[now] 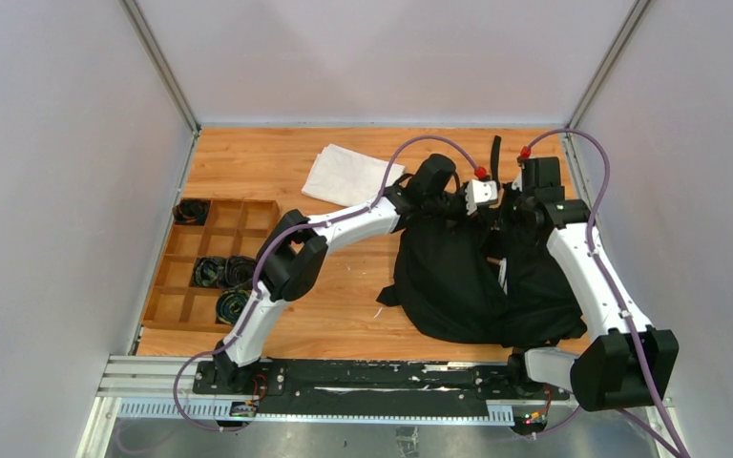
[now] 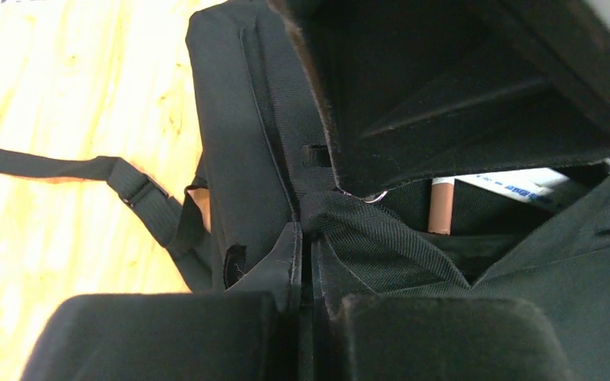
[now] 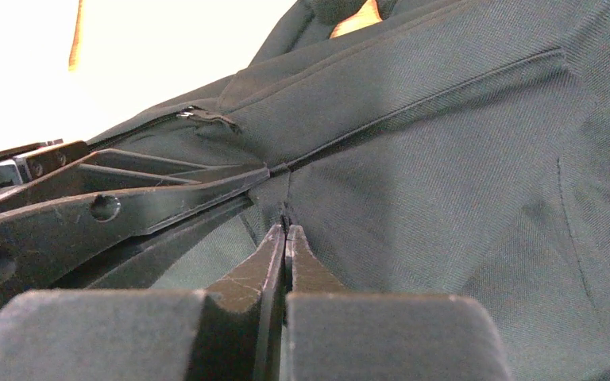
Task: Pack the student bag
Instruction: Zip the student bag at the center of the board.
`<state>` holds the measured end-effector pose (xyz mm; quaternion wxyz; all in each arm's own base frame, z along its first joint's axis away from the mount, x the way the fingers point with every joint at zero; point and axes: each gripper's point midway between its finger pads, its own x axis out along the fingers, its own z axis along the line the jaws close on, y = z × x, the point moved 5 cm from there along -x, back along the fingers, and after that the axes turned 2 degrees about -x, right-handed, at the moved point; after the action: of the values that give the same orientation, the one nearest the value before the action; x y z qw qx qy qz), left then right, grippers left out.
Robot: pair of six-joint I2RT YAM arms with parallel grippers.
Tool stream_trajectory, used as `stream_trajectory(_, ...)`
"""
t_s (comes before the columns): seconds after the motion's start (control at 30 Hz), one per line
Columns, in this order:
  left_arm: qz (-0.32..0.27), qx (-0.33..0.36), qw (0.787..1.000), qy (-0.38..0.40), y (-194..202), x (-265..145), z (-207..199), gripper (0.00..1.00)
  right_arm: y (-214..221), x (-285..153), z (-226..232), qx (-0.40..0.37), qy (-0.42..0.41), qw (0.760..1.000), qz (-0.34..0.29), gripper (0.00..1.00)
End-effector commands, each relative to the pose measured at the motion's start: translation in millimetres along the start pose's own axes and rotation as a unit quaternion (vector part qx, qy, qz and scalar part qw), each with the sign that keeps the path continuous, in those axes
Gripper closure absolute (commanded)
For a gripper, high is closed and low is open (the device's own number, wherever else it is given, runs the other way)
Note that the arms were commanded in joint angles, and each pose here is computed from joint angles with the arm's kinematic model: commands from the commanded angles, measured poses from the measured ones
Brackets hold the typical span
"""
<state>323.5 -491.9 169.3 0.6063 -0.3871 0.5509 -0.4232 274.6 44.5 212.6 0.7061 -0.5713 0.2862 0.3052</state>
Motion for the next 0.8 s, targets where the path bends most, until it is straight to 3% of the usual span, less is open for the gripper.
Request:
stream_trajectory(0.0, -0.029, 0.002, 1.0, -0.01, -17.4, 6.4, 4.8, 1.0, 12.2, -9.8, -5.1, 0.005, 0.001, 1.0, 0.012, 1.0)
stream_trajectory(0.43, -0.047, -0.078, 0.994, -0.059, -20.9, -5.1, 23.4, 1.0, 42.9, -7.8, -7.0, 0.017, -0.008, 0.999, 0.047, 1.0)
stream_trajectory(0.77, -0.05, -0.089, 0.989, -0.104, -20.4, -16.6, 41.1, 1.0, 51.4, -13.0, -9.2, 0.015, -0.006, 0.998, 0.052, 1.0)
